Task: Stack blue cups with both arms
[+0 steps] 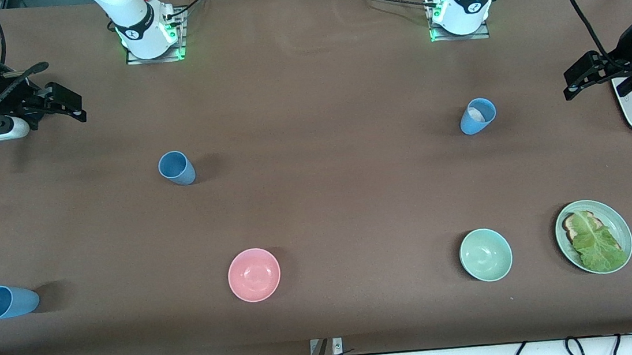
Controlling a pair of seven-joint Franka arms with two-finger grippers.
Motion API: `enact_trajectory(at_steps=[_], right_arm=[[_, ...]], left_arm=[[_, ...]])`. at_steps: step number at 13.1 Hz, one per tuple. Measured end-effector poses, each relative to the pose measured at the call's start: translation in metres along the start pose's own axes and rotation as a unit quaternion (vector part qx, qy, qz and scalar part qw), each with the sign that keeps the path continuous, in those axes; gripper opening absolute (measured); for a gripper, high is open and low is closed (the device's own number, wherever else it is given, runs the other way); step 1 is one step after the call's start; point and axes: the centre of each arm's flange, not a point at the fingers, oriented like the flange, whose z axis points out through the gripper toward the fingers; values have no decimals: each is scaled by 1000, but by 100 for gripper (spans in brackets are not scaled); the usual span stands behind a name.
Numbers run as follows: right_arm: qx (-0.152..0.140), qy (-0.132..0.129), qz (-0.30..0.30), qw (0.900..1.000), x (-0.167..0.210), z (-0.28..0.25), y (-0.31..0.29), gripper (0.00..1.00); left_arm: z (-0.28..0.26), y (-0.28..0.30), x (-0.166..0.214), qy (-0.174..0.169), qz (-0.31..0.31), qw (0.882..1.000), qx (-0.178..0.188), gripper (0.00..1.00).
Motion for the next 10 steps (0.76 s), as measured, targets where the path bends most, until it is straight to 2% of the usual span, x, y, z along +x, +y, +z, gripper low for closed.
enact_trajectory(at_steps=[10], right_arm=[[0, 3, 2, 1000, 1, -2, 2, 100]], left_arm=[[0, 1, 0, 0, 0, 1000, 0, 100]])
